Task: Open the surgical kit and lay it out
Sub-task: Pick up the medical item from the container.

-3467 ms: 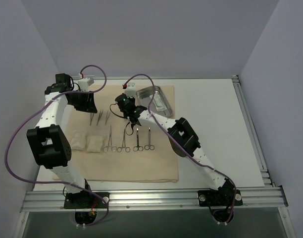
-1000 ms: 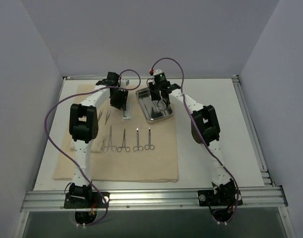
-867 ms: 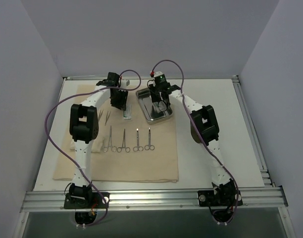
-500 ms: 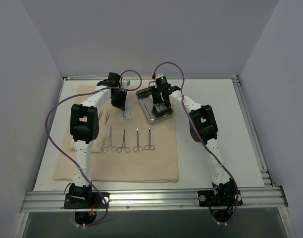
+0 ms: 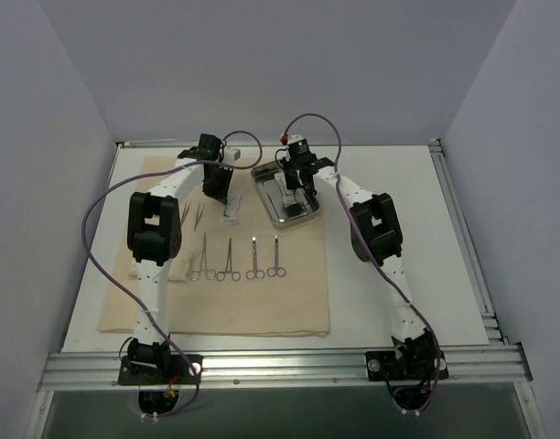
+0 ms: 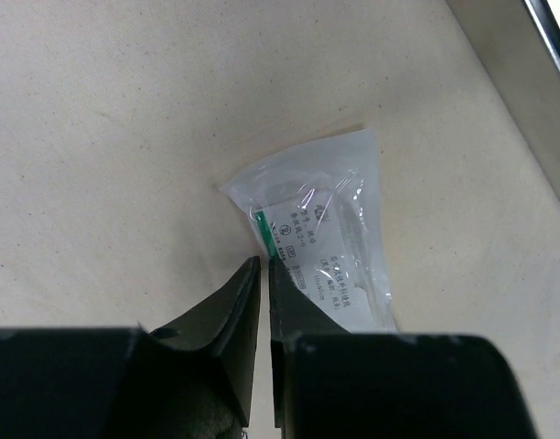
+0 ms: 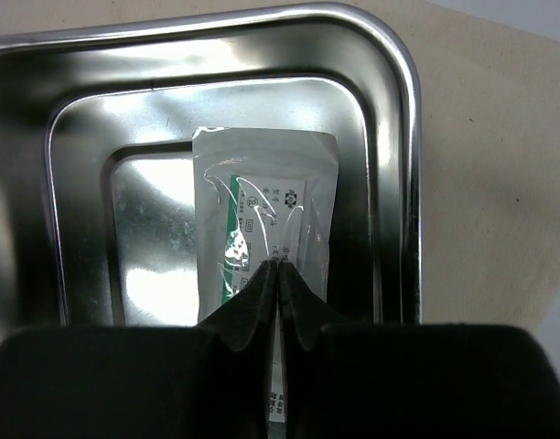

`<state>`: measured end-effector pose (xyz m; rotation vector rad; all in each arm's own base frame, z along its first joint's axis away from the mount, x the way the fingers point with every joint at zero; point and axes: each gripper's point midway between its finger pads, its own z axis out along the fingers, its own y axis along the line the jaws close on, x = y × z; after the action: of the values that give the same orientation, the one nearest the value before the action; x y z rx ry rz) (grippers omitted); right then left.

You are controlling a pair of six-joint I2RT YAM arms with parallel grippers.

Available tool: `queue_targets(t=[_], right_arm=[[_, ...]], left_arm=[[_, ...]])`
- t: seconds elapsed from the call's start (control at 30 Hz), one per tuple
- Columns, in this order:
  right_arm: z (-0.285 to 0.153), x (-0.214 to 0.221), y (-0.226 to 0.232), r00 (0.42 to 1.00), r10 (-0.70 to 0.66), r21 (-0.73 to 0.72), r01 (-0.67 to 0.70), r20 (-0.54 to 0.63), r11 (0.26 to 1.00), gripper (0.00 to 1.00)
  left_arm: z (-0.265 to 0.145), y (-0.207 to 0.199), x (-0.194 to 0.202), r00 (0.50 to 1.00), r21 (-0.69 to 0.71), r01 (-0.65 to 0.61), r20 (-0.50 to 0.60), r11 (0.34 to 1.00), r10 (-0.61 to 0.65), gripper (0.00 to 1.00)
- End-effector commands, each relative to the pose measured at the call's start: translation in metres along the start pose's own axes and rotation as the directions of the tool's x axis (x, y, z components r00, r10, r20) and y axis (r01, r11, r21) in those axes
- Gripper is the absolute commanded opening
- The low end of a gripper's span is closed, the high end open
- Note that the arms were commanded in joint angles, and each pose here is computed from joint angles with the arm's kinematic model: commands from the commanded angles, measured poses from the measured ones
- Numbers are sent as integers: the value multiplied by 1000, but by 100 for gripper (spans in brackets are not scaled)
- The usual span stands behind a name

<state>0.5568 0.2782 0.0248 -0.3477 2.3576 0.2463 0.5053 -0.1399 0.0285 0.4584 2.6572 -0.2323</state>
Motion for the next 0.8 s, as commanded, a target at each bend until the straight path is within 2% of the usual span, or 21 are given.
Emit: queue_targets(t=[0.0,0.1,0.2,0.3,0.4,0.57,0.7,0.77], right_arm=[[-2,9,2,999,4,-11,-4,-40,1000,0],[-8,1,3,1000,5,-12,-5,-22,1000,1],[-18,-13,7,1000,4,-11,-4,14,1000,14],[-27,-24,11,999,-4,-14,4,42,1000,32],[-28,-27,13,999,-12,-4,12,47,1000,40],[-18,-18,8,1000,-14,24,13,24,1000,48],[-2,-1,3,1000,-13,39,14,-25,999,52],[2,4,2,999,-13,44,15,-37,999,53]], left_arm=[[-23,15,-5,1000,-54,-21,20,998,22,17],[-27,17,-6,1000,-61,-17,25,998,18,17],[-31,20,-5,999,-66,-12,29,998,14,17],[-33,21,-6,999,-66,-9,34,998,12,17],[-34,21,-6,999,-64,-10,38,998,12,17],[-38,17,-11,998,-45,-10,54,999,13,18],[-47,6,-22,995,2,-2,96,1000,2,31],[-49,4,-24,995,11,1,103,1000,-2,33]])
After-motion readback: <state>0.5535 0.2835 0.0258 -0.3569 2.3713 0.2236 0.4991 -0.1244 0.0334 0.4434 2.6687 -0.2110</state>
